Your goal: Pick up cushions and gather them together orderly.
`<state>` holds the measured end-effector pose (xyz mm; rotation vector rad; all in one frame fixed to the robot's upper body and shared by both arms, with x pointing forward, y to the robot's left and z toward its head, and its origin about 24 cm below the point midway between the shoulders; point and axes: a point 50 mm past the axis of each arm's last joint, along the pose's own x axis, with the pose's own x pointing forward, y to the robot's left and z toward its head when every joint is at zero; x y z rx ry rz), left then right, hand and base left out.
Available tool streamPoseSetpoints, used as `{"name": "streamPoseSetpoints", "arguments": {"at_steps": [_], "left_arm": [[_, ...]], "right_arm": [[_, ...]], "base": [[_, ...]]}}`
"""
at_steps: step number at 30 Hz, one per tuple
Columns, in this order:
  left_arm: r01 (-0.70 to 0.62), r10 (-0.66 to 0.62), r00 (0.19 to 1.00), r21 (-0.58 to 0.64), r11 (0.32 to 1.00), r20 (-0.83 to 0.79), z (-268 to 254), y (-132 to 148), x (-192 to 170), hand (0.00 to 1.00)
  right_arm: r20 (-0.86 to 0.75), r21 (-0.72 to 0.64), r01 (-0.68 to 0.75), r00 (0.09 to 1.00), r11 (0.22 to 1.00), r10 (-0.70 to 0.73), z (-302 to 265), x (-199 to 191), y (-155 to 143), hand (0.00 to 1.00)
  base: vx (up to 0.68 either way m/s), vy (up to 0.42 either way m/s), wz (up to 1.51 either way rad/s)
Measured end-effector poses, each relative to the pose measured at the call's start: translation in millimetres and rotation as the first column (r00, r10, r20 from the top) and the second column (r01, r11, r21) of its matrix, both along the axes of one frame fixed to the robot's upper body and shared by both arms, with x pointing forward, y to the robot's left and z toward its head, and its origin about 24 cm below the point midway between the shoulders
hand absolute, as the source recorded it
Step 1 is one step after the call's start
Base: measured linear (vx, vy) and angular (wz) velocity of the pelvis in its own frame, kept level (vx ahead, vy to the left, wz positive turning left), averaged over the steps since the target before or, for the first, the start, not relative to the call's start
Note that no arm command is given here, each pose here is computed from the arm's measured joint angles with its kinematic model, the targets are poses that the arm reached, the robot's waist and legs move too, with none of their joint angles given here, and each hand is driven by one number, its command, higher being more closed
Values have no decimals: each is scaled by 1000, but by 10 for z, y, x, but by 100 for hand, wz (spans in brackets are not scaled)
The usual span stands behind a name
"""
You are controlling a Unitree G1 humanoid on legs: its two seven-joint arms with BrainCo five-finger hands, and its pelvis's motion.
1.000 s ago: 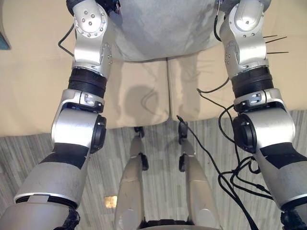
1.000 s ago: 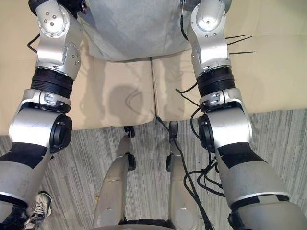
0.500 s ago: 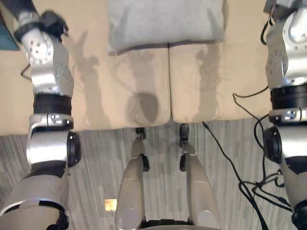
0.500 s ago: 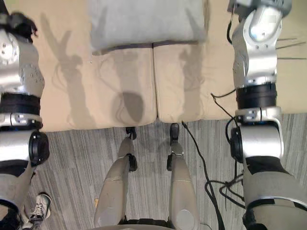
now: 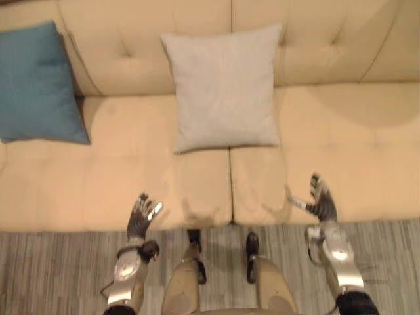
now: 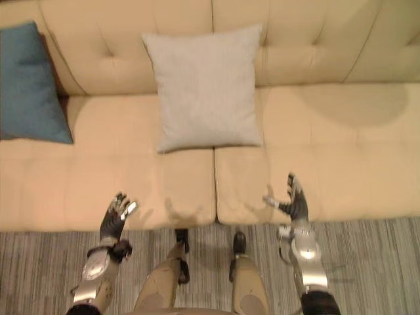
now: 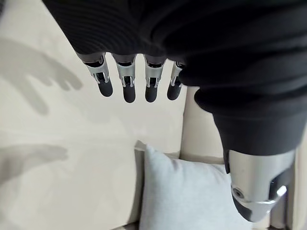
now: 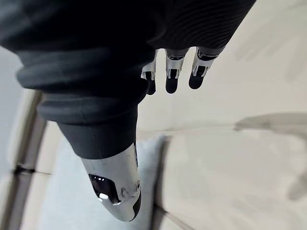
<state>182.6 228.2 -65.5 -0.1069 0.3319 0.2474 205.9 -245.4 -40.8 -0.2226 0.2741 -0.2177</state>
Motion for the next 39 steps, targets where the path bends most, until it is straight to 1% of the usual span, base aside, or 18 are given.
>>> {"name": "streamPoseSetpoints", "arguments": {"at_steps": [1, 2, 5, 9, 11, 13, 14, 16, 17, 20, 22, 24, 26, 29, 30, 32, 35, 39], "left_arm": [[-1, 1, 1000, 4, 1000, -9, -14, 7, -12, 0], [-4, 6, 997, 29, 1000, -81, -127, 55, -126, 0], [22, -2, 972, 80, 997, -236, -347, 130, -382, 0], [77, -27, 939, 134, 988, -342, -461, 167, -611, 0], [80, -24, 934, 144, 986, -356, -474, 193, -628, 0], [80, -21, 935, 153, 985, -353, -461, 220, -613, 0], [82, -23, 940, 159, 984, -340, -440, 228, -562, 0], [81, -29, 955, 164, 983, -294, -373, 215, -414, 0], [84, -39, 966, 168, 982, -254, -312, 195, -309, 0], [63, -30, 977, 150, 987, -212, -269, 111, -252, 0], [55, -25, 978, 139, 989, -208, -272, 69, -284, 0], [46, -24, 976, 100, 994, -215, -313, -50, -304, 0], [46, -28, 974, 74, 996, -223, -341, -129, -321, 0], [52, -42, 974, 42, 998, -221, -358, -252, -290, 0], [62, -51, 975, 43, 997, -218, -351, -267, -300, 0], [58, -47, 973, 44, 997, -225, -359, -256, -343, 0], [53, -41, 969, 43, 998, -244, -385, -248, -416, 0], [45, -35, 972, 37, 998, -234, -374, -248, -383, 0]], "right_arm": [[-14, -2, -1, 1000, 1000, 1, -25, -21, -2, 0], [-110, -13, -10, 994, 1000, 9, -201, -164, -8, 0], [-290, -10, -14, 957, 1000, 10, -500, -461, -36, 0], [-397, 5, -6, 918, 1000, 7, -661, -716, -65, 0], [-407, 6, -9, 913, 1000, 11, -678, -705, -60, 0], [-389, 8, -19, 921, 1000, 21, -656, -595, -35, 0], [-363, 8, -45, 931, 999, 45, -618, -481, 11, 0], [-332, 6, -69, 941, 998, 67, -562, -371, 46, 0], [-324, 18, -93, 941, 995, 94, -557, -313, 128, 0], [-367, 47, -98, 924, 994, 109, -650, -487, 224, 0], [-350, 48, -101, 930, 994, 112, -622, -454, 246, 0], [-299, 20, -90, 950, 996, 92, -522, -368, 197, 0], [-293, 15, -78, 953, 997, 79, -513, -350, 189, 0], [-282, 29, -1, 960, 1000, 9, -507, -367, 121, 0], [-292, 37, 37, 956, 999, -25, -529, -437, 80, 0], [-295, 38, 48, 955, 998, -34, -535, -463, 62, 0], [-290, 45, 37, 957, 998, -22, -527, -435, 77, 0], [-297, 51, 44, 954, 998, -27, -546, -466, 90, 0]], "base": [[107, -41, 3], [45, -22, 0], [21, -12, -2], [-6, 10, -8], [-43, 24, -37], [-83, 28, -70], [-110, 46, -66], [-157, 13, -45], [-172, -39, -4], [-156, -48, 44], [-235, -105, 22], [-394, -224, -1], [-352, -220, 1], [-331, -108, 34], [-315, -92, 34], [-283, -53, -6], [-200, 80, -46], [-143, 151, -41]]}}
